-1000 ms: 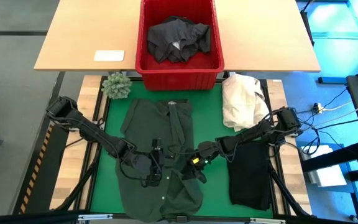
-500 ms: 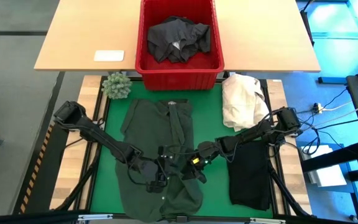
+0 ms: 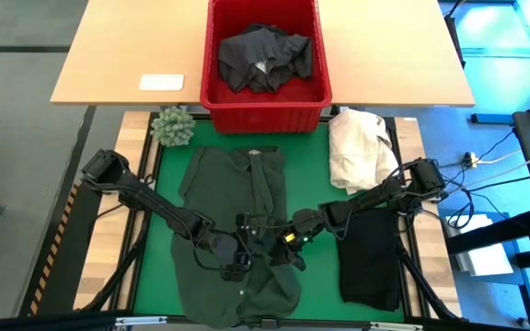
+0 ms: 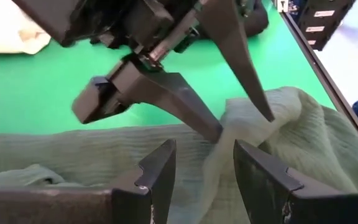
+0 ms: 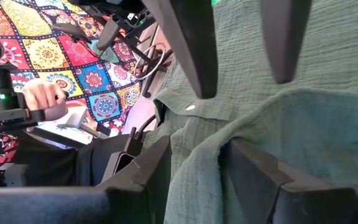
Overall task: Fold laundry
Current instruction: Fold the green polo shirt
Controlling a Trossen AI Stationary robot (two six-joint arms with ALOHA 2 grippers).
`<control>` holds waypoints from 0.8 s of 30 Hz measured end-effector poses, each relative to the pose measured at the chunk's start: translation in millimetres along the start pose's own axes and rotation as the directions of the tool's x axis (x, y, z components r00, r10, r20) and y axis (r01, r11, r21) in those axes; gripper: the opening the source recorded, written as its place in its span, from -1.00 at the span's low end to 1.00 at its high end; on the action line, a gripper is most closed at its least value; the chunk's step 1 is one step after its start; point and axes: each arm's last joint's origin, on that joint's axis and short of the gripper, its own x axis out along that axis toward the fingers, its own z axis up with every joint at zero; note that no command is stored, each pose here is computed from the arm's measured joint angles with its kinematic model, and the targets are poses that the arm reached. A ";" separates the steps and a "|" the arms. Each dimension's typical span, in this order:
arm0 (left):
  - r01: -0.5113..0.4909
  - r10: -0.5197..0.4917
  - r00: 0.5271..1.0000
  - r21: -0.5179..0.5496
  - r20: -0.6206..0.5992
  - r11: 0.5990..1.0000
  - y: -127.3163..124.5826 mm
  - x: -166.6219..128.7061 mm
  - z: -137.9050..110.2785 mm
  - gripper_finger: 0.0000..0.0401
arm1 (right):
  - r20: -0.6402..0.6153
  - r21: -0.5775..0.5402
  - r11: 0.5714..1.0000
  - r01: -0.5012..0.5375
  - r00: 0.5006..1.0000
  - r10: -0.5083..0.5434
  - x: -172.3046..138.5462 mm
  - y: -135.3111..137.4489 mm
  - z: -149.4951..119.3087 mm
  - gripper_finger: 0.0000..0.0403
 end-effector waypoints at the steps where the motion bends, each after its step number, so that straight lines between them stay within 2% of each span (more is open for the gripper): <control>1: 0.003 -0.003 1.000 0.002 -0.005 1.000 -0.2 0.7 -0.8 -0.23 | 0.000 0.000 1.000 0.000 1.000 0.000 0.0 0.0 0.0 -0.23; 7: 0.011 -0.011 1.000 0.000 -0.008 1.000 0.3 0.9 -0.7 -0.21 | 0.000 0.000 1.000 0.000 1.000 0.000 0.0 0.0 0.0 -0.23; 17: 0.050 -0.052 0.998 -0.037 -0.039 0.998 19.8 8.2 2.8 0.05 | 0.000 -0.001 1.000 -0.001 1.000 0.001 0.0 0.2 -0.1 -0.23; 24: 0.075 -0.077 0.996 -0.041 -0.047 0.996 20.1 12.5 0.7 0.09 | 0.000 -0.005 1.000 -0.002 1.000 0.002 0.0 0.2 0.0 -0.23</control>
